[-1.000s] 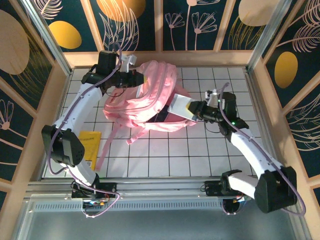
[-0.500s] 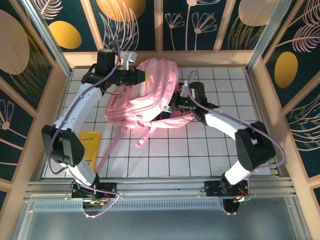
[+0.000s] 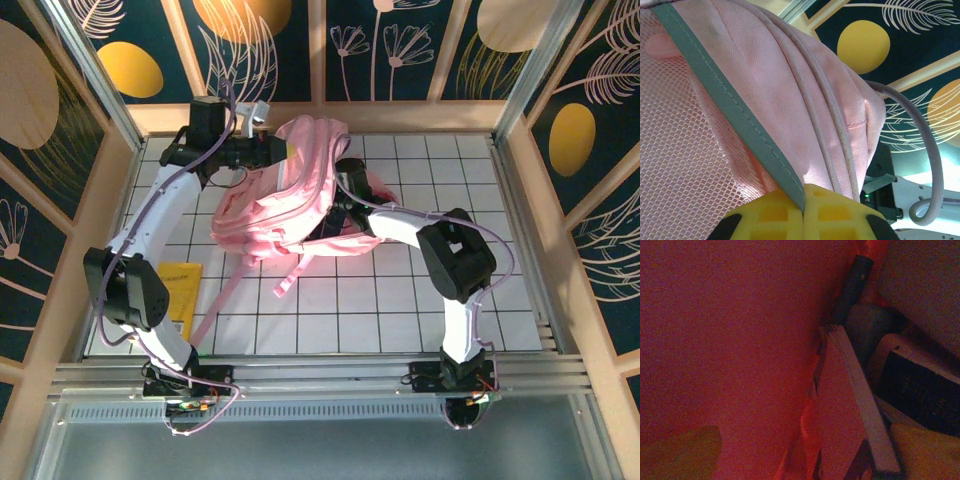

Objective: Pack the student bag
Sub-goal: Place the book in the student bag, then place the student bag at the top-center of the table, then move the book to the center of the table, then move the student bag to the top-center of the table, then pick up the book from the center of the table.

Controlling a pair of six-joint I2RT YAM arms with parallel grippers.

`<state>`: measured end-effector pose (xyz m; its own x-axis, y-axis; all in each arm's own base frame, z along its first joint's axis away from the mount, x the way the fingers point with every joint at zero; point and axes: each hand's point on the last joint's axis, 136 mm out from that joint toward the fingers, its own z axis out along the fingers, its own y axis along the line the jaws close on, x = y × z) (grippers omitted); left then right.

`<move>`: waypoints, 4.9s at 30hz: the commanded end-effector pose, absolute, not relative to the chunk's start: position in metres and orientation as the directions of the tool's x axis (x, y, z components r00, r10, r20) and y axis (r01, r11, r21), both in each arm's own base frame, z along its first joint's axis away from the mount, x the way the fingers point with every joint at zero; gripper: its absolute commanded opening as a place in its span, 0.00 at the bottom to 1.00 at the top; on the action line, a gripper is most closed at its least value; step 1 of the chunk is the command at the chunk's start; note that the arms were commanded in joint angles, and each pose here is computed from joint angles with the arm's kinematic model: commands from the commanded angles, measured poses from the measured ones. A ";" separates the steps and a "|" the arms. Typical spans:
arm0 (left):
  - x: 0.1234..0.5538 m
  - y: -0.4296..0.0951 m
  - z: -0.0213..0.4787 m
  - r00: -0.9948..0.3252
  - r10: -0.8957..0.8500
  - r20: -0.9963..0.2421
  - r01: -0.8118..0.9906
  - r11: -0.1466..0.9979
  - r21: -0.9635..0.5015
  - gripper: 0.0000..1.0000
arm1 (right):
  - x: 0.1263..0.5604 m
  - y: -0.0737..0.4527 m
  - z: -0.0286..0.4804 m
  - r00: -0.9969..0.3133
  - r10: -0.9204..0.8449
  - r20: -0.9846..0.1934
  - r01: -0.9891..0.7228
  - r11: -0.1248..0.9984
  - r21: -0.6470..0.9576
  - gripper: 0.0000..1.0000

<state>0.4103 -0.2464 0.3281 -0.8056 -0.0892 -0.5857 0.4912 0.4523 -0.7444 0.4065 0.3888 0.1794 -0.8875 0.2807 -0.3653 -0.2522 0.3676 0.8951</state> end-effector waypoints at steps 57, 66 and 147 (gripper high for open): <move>0.286 0.015 0.135 -0.458 -0.787 -0.414 -0.693 0.608 -0.388 0.99 | 0.318 0.161 0.228 -0.574 0.361 -0.735 -0.055 0.878 0.475 0.88; 0.266 0.038 0.056 -0.411 -0.853 -0.321 -0.803 0.506 -0.316 0.99 | 0.308 0.208 0.221 -0.650 0.273 -0.709 -0.213 0.830 0.515 0.88; 0.312 -0.156 0.040 -0.841 -0.527 -0.119 -0.346 0.694 -0.631 0.97 | 0.291 0.349 0.057 -0.936 -0.029 -0.351 -0.197 0.869 0.455 0.79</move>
<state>0.3324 -0.1464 0.0396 -0.8247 -0.5337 -0.1870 -0.3346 0.7271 -0.5995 0.2896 0.3640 0.0641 -0.9632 0.0004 -0.2687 -0.1729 0.7646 0.6209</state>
